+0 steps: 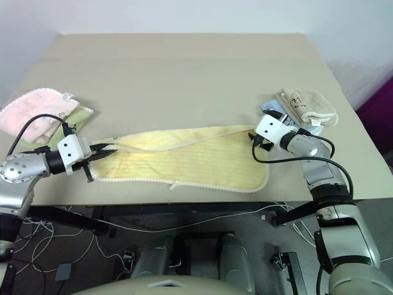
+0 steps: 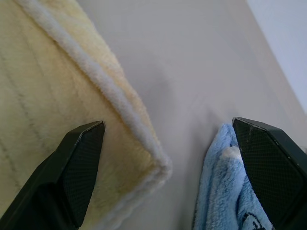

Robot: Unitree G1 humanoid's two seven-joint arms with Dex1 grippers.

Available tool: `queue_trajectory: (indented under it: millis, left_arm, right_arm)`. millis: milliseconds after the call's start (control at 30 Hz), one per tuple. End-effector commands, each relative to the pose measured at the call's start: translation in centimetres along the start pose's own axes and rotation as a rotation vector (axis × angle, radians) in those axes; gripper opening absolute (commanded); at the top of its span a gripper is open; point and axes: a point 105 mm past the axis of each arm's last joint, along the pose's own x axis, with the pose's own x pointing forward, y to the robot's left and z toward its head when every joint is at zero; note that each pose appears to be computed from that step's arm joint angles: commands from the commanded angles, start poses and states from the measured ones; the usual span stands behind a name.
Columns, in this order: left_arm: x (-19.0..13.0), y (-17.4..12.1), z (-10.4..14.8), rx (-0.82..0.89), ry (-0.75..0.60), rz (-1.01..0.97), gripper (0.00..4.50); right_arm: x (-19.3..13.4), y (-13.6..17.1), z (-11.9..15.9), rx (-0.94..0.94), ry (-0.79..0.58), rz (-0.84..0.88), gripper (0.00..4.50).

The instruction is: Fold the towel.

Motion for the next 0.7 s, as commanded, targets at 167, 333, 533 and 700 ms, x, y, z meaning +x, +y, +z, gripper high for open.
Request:
queue_trajectory:
  millis: [167, 333, 533, 700]
  left_arm:
    - [-0.6, 0.7, 0.6, 0.026, -0.008, 0.038, 0.00]
    - [-0.7, 0.7, 0.6, 0.019, -0.007, 0.043, 0.00]
    - [-0.7, 0.9, 0.4, -0.002, -0.015, 0.062, 0.00]
    - [-0.9, 2.1, 0.6, -0.059, -0.044, 0.131, 0.00]
  right_arm:
    - [0.4, 0.2, 0.8, -0.017, -0.039, 0.023, 2.61]
    - [0.3, 0.4, 0.7, -0.021, -0.043, 0.037, 0.90]
    - [0.1, 0.2, 0.9, -0.029, -0.052, 0.035, 0.01]
    - [-0.3, -1.5, 1.9, -0.047, -0.079, -0.014, 0.01]
